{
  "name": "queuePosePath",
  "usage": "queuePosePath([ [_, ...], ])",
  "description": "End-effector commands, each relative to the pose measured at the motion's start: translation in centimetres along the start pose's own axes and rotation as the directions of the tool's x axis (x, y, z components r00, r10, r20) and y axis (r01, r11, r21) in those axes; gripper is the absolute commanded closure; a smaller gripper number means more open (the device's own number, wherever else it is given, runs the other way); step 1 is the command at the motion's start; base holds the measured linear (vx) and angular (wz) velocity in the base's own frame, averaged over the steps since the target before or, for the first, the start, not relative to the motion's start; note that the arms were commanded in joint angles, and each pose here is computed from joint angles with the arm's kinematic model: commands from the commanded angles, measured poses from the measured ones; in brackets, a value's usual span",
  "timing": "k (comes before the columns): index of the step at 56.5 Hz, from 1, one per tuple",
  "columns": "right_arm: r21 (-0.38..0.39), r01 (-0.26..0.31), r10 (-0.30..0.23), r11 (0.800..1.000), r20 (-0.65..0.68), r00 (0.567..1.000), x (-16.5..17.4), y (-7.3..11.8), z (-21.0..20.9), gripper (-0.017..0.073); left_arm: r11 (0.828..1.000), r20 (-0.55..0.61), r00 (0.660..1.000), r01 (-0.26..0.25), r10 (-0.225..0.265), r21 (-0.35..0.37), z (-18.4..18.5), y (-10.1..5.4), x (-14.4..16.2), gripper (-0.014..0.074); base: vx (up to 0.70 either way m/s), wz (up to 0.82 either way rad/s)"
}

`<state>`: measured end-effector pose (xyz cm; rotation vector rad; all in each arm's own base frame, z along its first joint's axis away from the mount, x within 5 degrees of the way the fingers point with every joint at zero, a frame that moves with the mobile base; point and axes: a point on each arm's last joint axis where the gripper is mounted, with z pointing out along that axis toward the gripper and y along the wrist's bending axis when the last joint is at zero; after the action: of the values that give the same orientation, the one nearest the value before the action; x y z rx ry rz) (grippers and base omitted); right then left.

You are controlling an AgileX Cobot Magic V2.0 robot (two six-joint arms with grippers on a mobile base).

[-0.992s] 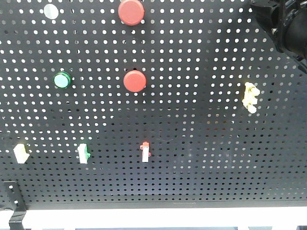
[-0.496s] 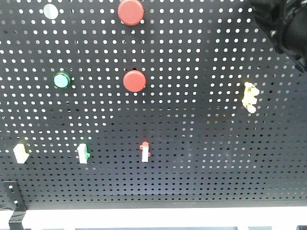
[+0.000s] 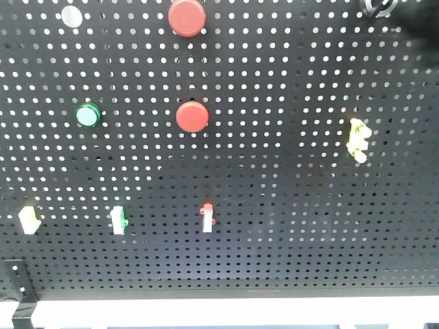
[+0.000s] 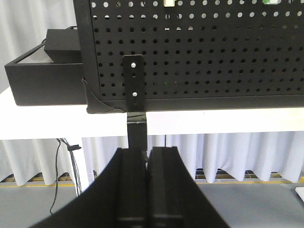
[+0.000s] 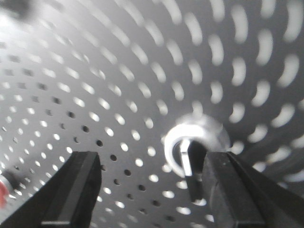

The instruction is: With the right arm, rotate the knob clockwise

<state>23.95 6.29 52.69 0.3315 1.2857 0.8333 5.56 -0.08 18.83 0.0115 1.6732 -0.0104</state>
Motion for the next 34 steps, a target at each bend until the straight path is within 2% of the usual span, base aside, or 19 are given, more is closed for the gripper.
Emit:
queuePosePath([
  [1, -0.024, 0.080, -0.078, 0.997, 0.071, 0.994, -2.7, 2.5, -3.0, 0.0037, 1.000, 0.063, 0.998, 0.006, -0.007, 0.004, 0.1, 0.0, 0.1, 0.0600, 0.00, 0.00],
  [5, 0.002, 0.124, -0.124, 0.992, 0.060, 0.990, -3.1, 3.3, -4.6, 0.0037, 1.000, 0.063, 0.998, 0.006, -0.007, 0.004, 0.1, 0.0, 0.1, 0.0600, 0.00, 0.00],
  [9, 0.036, 0.219, -0.220, 0.975, 0.022, 0.975, -3.2, 3.8, -6.1, 0.0037, 1.000, 0.063, 0.998, 0.006, -0.007, 0.004, 0.1, 0.0, 0.1, 0.0600, 0.00, 0.00],
  [15, 0.078, 0.355, -0.346, 0.932, -0.109, 0.932, -2.8, 4.0, -8.2, 0.0037, 1.000, 0.063, 0.998, 0.006, -0.007, 0.004, 0.1, 0.0, 0.1, 0.0600, 0.00, 0.00],
  [20, 0.069, 0.451, -0.429, 0.890, -0.211, 0.878, -2.3, 3.9, -9.3, 0.0037, 1.000, 0.063, 0.998, 0.006, -0.007, 0.004, 0.1, 0.0, 0.1, 0.0600, 0.00, 0.00],
  [26, 0.053, 0.502, -0.479, 0.863, -0.229, 0.847, -2.4, 3.9, -9.8, 0.0037, 1.000, 0.063, 0.998, 0.006, -0.007, 0.004, 0.1, 0.0, 0.1, 0.0600, 0.00, 0.00],
  [34, 0.053, 0.505, -0.481, 0.861, -0.231, 0.845, -2.4, 3.9, -9.8, 0.0037, 1.000, 0.063, 0.998, 0.006, -0.007, 0.004, 0.1, 0.0, 0.1, 0.0600, 0.00, 0.00],
])
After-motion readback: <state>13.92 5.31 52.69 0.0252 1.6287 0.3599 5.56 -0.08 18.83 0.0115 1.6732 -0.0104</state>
